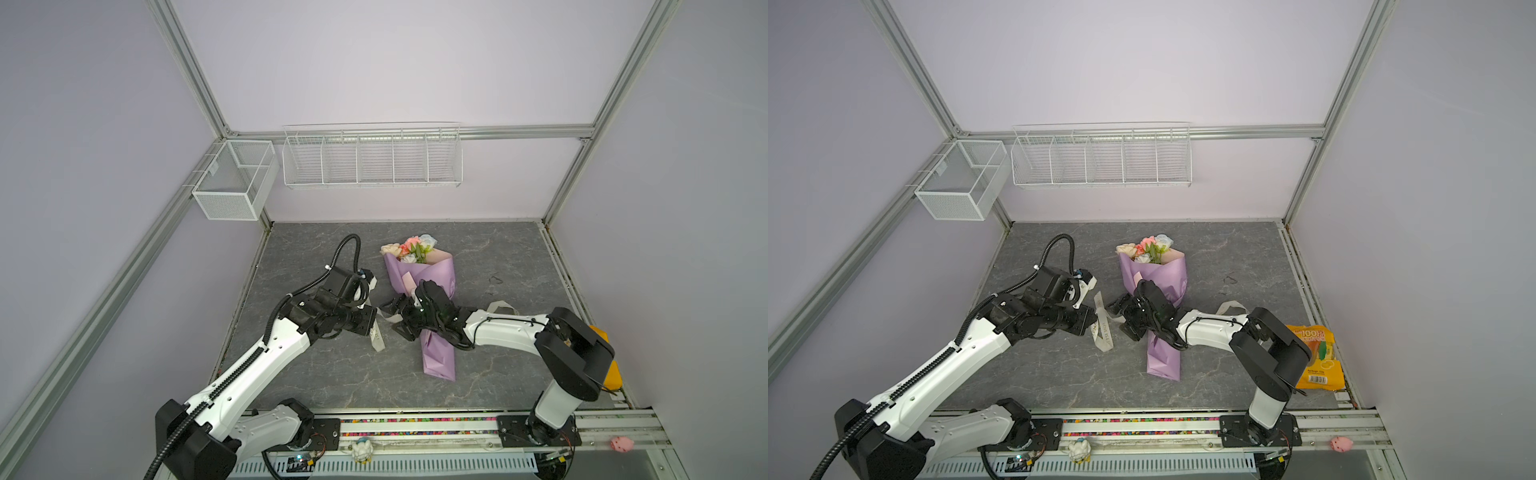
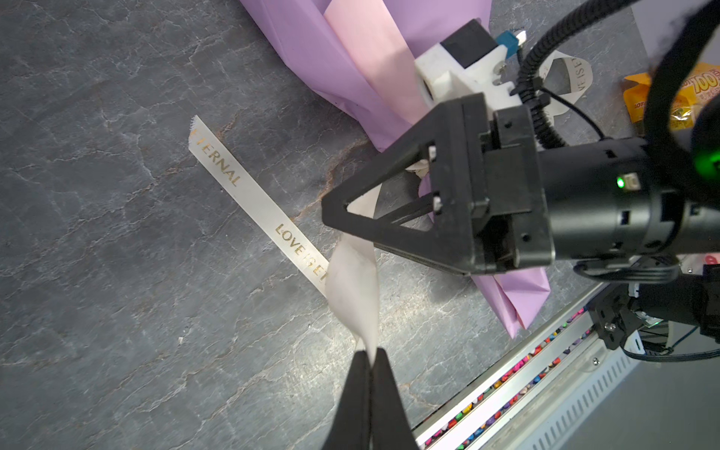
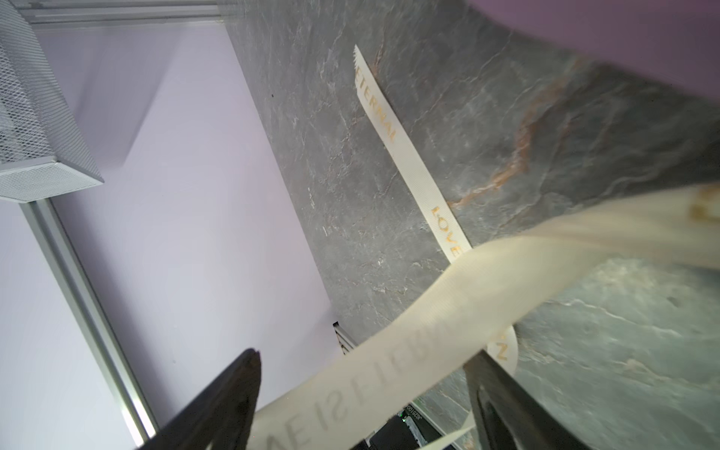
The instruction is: Tie the bouquet of fake flowers
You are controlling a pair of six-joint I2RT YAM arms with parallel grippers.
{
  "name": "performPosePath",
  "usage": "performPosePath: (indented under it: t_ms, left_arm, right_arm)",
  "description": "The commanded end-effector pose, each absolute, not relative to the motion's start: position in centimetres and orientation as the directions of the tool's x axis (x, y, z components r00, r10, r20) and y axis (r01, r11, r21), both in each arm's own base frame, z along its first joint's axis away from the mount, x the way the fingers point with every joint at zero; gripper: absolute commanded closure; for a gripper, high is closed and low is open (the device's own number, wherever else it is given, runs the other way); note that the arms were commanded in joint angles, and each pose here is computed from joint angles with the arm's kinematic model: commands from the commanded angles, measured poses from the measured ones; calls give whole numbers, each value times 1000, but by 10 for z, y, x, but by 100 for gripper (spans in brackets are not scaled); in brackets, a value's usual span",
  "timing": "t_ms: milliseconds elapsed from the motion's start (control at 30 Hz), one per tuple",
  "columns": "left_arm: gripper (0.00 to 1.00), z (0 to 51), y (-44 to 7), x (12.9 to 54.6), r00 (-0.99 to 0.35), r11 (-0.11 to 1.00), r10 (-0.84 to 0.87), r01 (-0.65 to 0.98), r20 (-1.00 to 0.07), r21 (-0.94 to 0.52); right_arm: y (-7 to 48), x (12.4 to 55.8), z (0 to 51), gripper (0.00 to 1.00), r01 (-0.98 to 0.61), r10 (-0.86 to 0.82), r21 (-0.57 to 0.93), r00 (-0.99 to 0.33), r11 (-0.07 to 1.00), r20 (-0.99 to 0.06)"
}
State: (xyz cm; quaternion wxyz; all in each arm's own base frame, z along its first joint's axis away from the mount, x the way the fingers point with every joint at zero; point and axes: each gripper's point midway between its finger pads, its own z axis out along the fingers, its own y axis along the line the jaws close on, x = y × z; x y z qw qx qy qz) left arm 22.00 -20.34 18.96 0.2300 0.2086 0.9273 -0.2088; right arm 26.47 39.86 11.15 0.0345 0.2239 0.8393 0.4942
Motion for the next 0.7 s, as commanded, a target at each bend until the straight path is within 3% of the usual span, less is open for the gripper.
performPosePath:
  t_ms: [0, 67, 200, 367, 500, 667]
  left_arm:
    - [100, 197, -208, 218, -795, 805, 309, 511, -521, -301]
    - [100, 197, -210, 218, -795, 799, 312, 516, -521, -308]
    - [100, 193, -210, 216, -798, 796, 321, 519, -509, -311]
    - [100, 188, -212, 211, -806, 787, 319, 519, -499, -335]
    - [100, 186, -215, 211, -807, 780, 313, 519, -500, -350]
    - [100, 189, -218, 212, -803, 771, 313, 527, -508, -358]
  right_arm:
    - [416, 271, 125, 16, 388, 405, 870, -879, 306, 250]
    - [418, 274, 123, 25, 386, 410, 877, -876, 285, 252]
    - [412, 282, 125, 55, 366, 422, 895, -875, 256, 237]
    - [401, 285, 137, 84, 288, 405, 910, -902, 300, 152]
    - [387, 284, 145, 93, 217, 404, 903, -913, 370, 54]
    - [372, 286, 154, 94, 175, 421, 894, -907, 412, -17]
